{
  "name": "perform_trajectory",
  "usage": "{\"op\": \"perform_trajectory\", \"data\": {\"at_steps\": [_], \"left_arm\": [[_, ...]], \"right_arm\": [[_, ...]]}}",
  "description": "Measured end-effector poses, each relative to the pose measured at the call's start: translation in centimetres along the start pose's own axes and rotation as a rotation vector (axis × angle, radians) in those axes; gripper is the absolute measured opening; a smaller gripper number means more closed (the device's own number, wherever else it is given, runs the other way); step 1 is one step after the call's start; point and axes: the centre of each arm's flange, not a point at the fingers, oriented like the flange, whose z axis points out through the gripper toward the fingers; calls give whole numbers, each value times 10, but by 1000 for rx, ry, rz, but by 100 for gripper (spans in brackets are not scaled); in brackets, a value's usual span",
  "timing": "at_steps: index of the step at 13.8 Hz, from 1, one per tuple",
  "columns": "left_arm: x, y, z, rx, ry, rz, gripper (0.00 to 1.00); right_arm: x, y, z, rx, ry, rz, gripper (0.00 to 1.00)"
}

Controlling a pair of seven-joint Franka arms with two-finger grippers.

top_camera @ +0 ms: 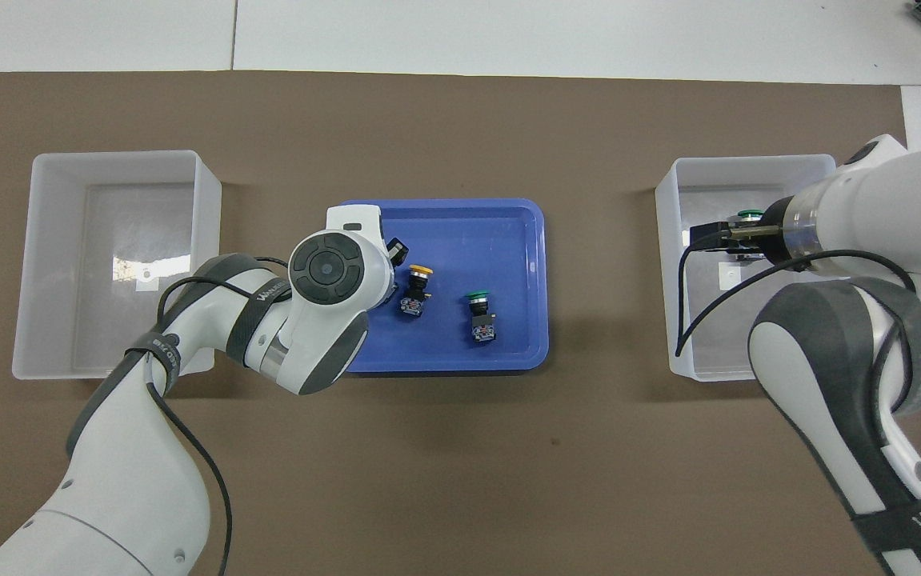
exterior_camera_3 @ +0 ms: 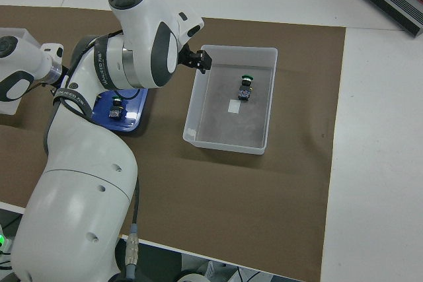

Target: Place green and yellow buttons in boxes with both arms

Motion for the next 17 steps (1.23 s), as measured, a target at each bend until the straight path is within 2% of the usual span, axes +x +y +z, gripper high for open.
{"op": "perform_trajectory", "data": {"at_steps": [3,6,8,12,14,17], "left_arm": [[9,7,-10,-4,26,11,46],[29,23,-36,46,45,38,46],[57,32,-57,84,46,73,46],[140,20,-90,93,-24,149,46],[194,-7,-102,110,-60,215,46],[269,-59,-109,94,-102,325,46]], "right_arm": [[-3,-14,4,18,-10,-10,100],[-13,-57,11,27,-26,-51,100],[-23,-94,19,34,-38,-82,100],[-36,-160,53,70,4,-137,100],[-39,-185,82,87,22,-164,100],[-52,-226,127,110,31,-180,100]]}}
